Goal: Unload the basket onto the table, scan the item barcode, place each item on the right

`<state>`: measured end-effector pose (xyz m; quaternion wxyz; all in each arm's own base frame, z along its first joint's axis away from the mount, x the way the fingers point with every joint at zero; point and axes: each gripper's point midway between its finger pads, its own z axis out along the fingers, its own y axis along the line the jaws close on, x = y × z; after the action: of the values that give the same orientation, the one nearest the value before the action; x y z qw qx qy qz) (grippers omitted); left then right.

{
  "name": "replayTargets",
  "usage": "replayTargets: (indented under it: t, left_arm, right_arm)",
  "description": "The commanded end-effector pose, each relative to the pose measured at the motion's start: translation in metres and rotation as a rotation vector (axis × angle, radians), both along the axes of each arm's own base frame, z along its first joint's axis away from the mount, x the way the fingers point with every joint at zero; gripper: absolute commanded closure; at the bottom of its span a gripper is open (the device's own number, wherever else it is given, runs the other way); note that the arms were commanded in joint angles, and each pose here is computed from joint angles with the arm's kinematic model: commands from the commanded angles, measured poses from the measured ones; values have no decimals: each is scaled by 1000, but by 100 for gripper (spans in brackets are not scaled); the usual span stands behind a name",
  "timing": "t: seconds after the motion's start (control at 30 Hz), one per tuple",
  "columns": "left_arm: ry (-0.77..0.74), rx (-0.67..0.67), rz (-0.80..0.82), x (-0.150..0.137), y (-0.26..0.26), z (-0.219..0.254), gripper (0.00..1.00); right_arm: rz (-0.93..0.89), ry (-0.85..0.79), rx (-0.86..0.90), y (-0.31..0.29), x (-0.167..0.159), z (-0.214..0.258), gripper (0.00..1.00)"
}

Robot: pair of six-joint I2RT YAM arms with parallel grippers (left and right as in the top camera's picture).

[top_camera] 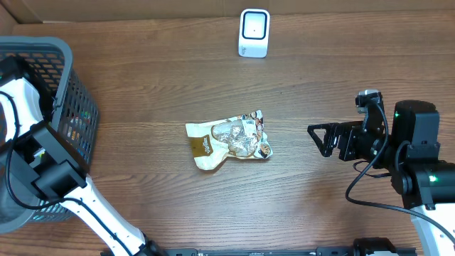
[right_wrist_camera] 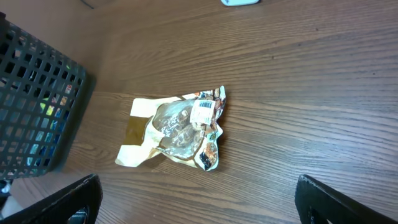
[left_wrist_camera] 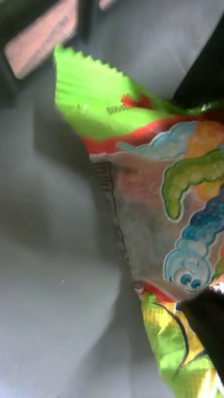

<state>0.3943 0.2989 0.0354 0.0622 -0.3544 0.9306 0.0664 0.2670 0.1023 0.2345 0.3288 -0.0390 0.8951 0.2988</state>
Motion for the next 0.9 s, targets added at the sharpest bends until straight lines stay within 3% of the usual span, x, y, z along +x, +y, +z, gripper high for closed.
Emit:
replayTargets:
  t: [0.0,0.07,0.23,0.33,0.63,0.77,0.87]
  left_arm:
    - [74,-28,-15,-11,-5,-23,51]
    - [81,-35,5,-15,-4,-22,96]
    - [78,-42,78,-23,1,-5,96]
    - [38,-20,120,-25,7,33,96]
    - [-304,162,197,-44,7,234,96]
    - [-472,242,171,-67,-22,314,96]
    - [-612,227,94,-83,-70,364,96]
  right_arm:
    - [2,-23,15,2,2,11,1]
    - [2,-23,15,2,2,11,1]
    - [2,-22,15,2,1,11,0]
    - [2,-18,15,2,1,10,0]
    - [2,-8,15,2,-1,9,0]
    - [2,-8,15,2,-1,9,1]
    - [2,-8,15,2,-1,9,1]
